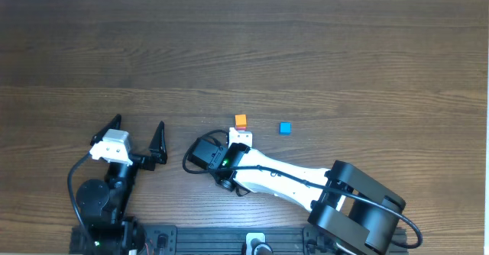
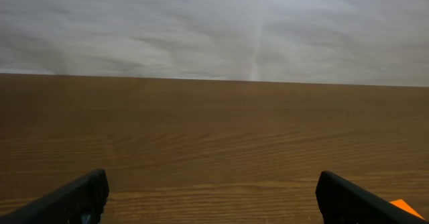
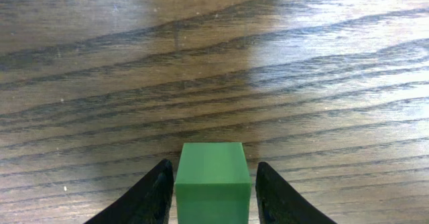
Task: Stack Cubes
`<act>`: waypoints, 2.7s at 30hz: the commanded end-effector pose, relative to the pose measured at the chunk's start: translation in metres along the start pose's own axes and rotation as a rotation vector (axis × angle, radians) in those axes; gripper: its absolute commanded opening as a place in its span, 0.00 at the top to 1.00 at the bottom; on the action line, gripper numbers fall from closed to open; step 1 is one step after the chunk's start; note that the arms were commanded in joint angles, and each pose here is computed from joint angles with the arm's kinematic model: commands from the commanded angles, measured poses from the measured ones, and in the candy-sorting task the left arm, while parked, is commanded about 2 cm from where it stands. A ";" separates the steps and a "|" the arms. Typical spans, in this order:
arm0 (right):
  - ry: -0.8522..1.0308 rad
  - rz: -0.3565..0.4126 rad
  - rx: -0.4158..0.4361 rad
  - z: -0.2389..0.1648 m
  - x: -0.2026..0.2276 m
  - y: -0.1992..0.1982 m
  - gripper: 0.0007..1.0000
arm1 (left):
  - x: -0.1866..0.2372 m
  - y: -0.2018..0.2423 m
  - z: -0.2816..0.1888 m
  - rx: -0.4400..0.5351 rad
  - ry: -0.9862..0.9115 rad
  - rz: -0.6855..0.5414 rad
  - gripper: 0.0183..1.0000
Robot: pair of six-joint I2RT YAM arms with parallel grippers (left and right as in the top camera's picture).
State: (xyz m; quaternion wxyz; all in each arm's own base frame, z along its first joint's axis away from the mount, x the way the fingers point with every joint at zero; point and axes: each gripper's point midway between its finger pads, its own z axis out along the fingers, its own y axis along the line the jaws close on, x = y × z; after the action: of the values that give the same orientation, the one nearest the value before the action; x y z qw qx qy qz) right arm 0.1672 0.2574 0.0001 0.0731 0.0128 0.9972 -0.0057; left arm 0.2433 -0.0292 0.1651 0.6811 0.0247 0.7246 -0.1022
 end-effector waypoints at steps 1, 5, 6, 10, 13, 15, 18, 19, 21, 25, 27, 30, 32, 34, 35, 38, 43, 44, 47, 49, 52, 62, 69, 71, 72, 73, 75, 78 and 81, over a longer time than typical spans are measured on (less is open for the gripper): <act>-0.023 -0.004 -0.002 -0.002 -0.005 0.005 0.64 | 0.003 -0.001 0.000 0.008 0.001 0.018 0.00; -0.023 -0.004 -0.002 -0.002 -0.005 0.005 0.68 | 0.003 -0.001 0.000 0.008 0.001 0.018 0.00; -0.023 -0.004 -0.002 -0.002 -0.005 0.005 0.68 | 0.003 -0.001 0.000 0.008 0.001 0.018 0.00; -0.023 -0.004 -0.002 -0.002 -0.005 0.005 0.74 | 0.003 -0.001 0.000 0.008 0.001 0.018 0.00; -0.023 -0.004 -0.002 -0.002 -0.005 0.005 0.79 | 0.003 -0.001 0.000 0.008 0.001 0.018 0.00; -0.023 -0.004 -0.002 -0.002 -0.005 0.005 0.80 | 0.003 -0.001 0.000 0.008 0.001 0.018 0.00; -0.024 -0.003 -0.003 -0.002 -0.005 0.005 0.82 | 0.003 -0.001 0.000 0.008 0.001 0.018 0.00; -0.024 -0.003 -0.002 -0.002 -0.005 0.005 0.83 | 0.003 -0.001 0.000 0.008 0.001 0.018 0.00; -0.032 -0.001 -0.007 -0.005 -0.007 0.006 0.84 | 0.003 -0.001 0.000 0.008 0.001 0.018 0.00; -0.068 0.005 -0.020 -0.026 -0.018 0.006 0.86 | 0.003 -0.001 0.000 0.008 0.001 0.018 0.00; -0.118 0.011 -0.013 -0.056 -0.033 0.004 0.87 | 0.003 -0.001 0.000 0.008 0.001 0.018 0.00; -0.162 0.001 -0.003 -0.090 -0.054 0.000 0.88 | 0.003 -0.001 0.000 0.008 0.001 0.018 0.00; -0.177 0.003 0.001 -0.110 -0.070 -0.003 0.88 | 0.003 -0.001 0.000 0.008 0.001 0.018 0.00; -0.212 -0.023 -0.022 -0.140 -0.101 -0.002 0.89 | 0.003 -0.001 0.000 0.008 0.001 0.018 0.00; -0.217 -0.021 -0.023 -0.144 -0.109 -0.003 0.90 | 0.003 -0.001 0.000 0.008 0.001 0.018 0.00; -0.204 -0.005 -0.031 -0.144 -0.124 -0.007 0.91 | 0.003 -0.001 0.000 0.008 0.001 0.018 0.00; -0.129 0.009 -0.001 -0.117 -0.137 -0.018 0.91 | 0.003 -0.001 0.000 0.008 0.001 0.018 0.00; -0.121 0.009 0.002 -0.114 -0.137 -0.018 0.91 | 0.003 -0.001 0.000 0.008 0.001 0.018 0.00; -0.095 0.007 0.008 -0.102 -0.137 -0.015 0.92 | 0.003 -0.001 0.000 0.008 0.001 0.018 0.01; -0.079 -0.019 -0.028 -0.095 -0.137 -0.004 0.92 | 0.003 -0.001 0.000 0.008 0.001 0.018 0.00; -0.077 -0.025 -0.045 -0.089 -0.139 0.003 0.92 | 0.003 -0.001 0.000 0.008 0.001 0.018 0.00; -0.045 -0.038 -0.034 -0.078 -0.135 0.005 0.93 | 0.003 -0.001 0.000 0.008 0.001 0.018 0.00; -0.033 -0.036 -0.022 -0.072 -0.135 0.004 0.93 | 0.003 -0.001 0.000 0.008 0.001 0.018 0.00; -0.032 -0.034 -0.019 -0.071 -0.135 0.003 0.93 | 0.003 -0.001 0.000 0.008 0.001 0.018 0.00; -0.030 -0.034 -0.018 -0.071 -0.135 0.003 0.93 | 0.003 -0.001 0.000 0.008 0.001 0.018 0.00; -0.030 -0.034 -0.017 -0.071 -0.135 0.002 0.93 | 0.003 -0.001 0.000 0.008 0.001 0.018 0.00; -0.027 -0.033 -0.014 -0.071 -0.134 0.001 0.93 | 0.003 -0.001 0.000 0.008 0.001 0.018 0.00; -0.020 -0.030 -0.007 -0.070 -0.134 -0.002 0.94 | 0.003 -0.001 0.000 0.008 0.001 0.018 0.00; -0.019 -0.025 -0.004 -0.070 -0.133 -0.003 0.94 | 0.003 -0.001 0.000 0.008 0.001 0.018 0.00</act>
State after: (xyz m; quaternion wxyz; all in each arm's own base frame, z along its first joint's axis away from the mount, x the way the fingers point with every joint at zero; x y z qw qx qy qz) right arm 0.2866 0.2538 0.0920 0.0867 -0.0052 0.9962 -0.0026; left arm 0.2433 -0.0292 0.1650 0.6811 0.0260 0.7247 -0.1012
